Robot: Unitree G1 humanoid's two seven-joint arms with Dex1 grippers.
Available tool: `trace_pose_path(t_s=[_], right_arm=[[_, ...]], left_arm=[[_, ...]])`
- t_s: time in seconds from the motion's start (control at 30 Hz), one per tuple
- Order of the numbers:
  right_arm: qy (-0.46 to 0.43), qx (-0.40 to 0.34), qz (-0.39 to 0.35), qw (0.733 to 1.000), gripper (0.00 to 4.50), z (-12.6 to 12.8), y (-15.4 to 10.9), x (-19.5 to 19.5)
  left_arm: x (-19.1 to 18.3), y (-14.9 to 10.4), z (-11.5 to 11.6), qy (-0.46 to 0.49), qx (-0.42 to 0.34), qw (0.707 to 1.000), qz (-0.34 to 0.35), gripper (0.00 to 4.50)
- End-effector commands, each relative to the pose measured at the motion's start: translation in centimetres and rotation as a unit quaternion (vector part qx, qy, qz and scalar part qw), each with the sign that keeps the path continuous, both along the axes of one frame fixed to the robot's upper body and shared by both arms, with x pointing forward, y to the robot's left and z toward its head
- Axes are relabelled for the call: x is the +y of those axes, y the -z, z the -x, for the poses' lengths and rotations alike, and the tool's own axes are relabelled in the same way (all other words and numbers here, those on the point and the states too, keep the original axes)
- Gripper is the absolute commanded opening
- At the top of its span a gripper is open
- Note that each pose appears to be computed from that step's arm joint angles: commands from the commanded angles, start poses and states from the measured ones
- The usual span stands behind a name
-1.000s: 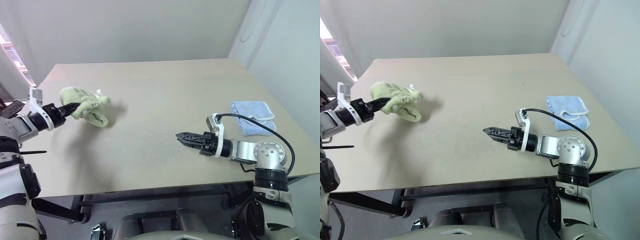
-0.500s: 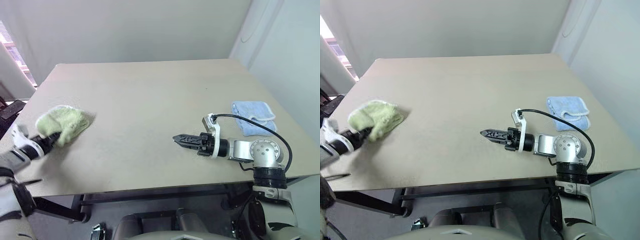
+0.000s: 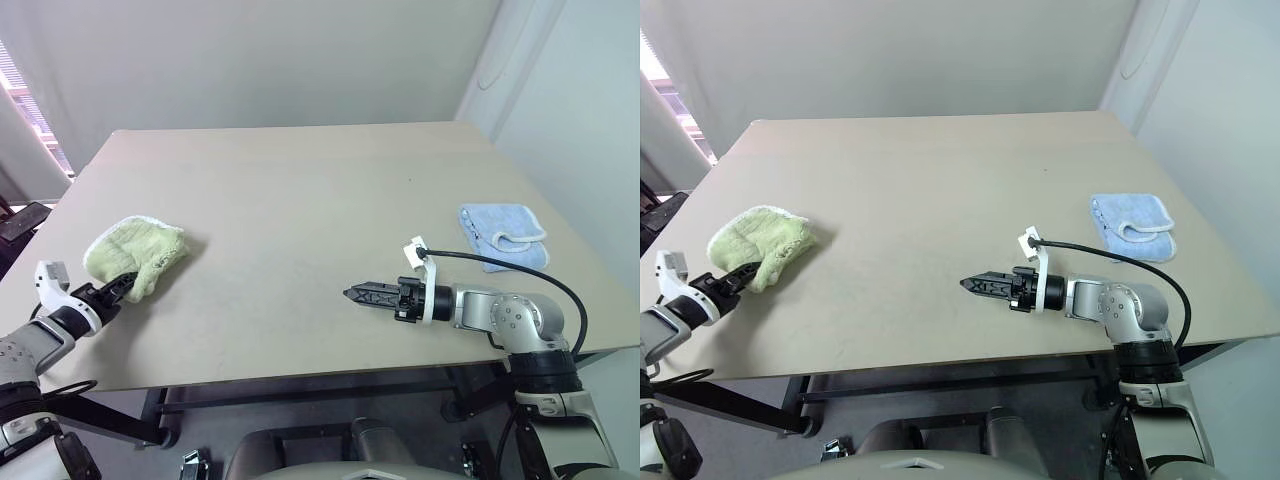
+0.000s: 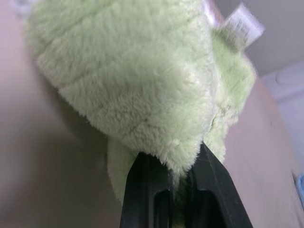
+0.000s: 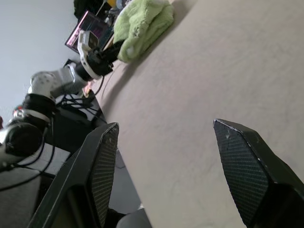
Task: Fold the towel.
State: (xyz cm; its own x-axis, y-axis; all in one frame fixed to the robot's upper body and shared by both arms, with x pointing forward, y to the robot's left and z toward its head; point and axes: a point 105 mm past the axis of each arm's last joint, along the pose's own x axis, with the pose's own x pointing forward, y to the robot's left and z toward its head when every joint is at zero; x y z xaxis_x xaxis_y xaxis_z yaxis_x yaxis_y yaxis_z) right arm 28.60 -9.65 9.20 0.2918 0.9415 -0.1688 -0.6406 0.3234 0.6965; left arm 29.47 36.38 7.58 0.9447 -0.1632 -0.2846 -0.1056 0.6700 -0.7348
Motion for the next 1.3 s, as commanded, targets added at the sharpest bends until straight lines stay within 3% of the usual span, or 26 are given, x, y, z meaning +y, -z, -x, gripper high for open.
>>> trace_pose_path(t_s=[0.03,0.3,0.4,0.73,0.8,1.0,1.1,1.2,1.3], right_arm=[[-0.006,-0.043,0.001,0.999,3.34,0.0,-1.1,0.0],[-0.001,-0.080,0.026,0.996,3.34,-0.1,-0.7,-0.2],[0.001,-0.088,0.026,0.996,3.34,-0.2,-0.7,-0.1],[-0.003,-0.099,0.028,0.995,3.34,-0.1,-0.7,-0.2],[-0.007,-0.106,0.020,0.994,3.34,0.0,-1.1,-0.2],[-0.018,-0.121,0.024,0.992,3.34,-0.1,-1.5,-0.5],[-0.016,-0.132,0.023,0.991,3.34,-0.7,-2.0,-0.6],[-0.017,-0.141,0.025,0.990,3.34,-1.0,-2.3,-0.7],[0.000,-0.179,0.032,0.983,3.34,-1.6,-3.2,-1.2]], left_arm=[[0.9,-1.8,-0.6,-0.027,-0.031,0.999,-0.008,0.02],[-1.0,-1.4,-0.9,0.000,-0.036,0.999,-0.004,0.02],[-0.8,-1.1,-0.9,-0.013,-0.037,0.999,-0.004,0.92],[-0.6,-1.7,-0.3,-0.004,-0.046,0.999,-0.008,4.49],[-0.4,-2.8,0.1,-0.003,-0.065,0.998,-0.016,4.49],[1.0,-2.7,2.4,-0.029,-0.055,0.998,-0.025,4.49],[2.4,-2.9,3.9,-0.055,-0.054,0.995,-0.064,4.49],[3.8,-4.6,4.8,-0.091,-0.087,0.987,-0.099,4.49],[2.3,-7.4,4.6,-0.074,-0.154,0.971,-0.167,4.49]])
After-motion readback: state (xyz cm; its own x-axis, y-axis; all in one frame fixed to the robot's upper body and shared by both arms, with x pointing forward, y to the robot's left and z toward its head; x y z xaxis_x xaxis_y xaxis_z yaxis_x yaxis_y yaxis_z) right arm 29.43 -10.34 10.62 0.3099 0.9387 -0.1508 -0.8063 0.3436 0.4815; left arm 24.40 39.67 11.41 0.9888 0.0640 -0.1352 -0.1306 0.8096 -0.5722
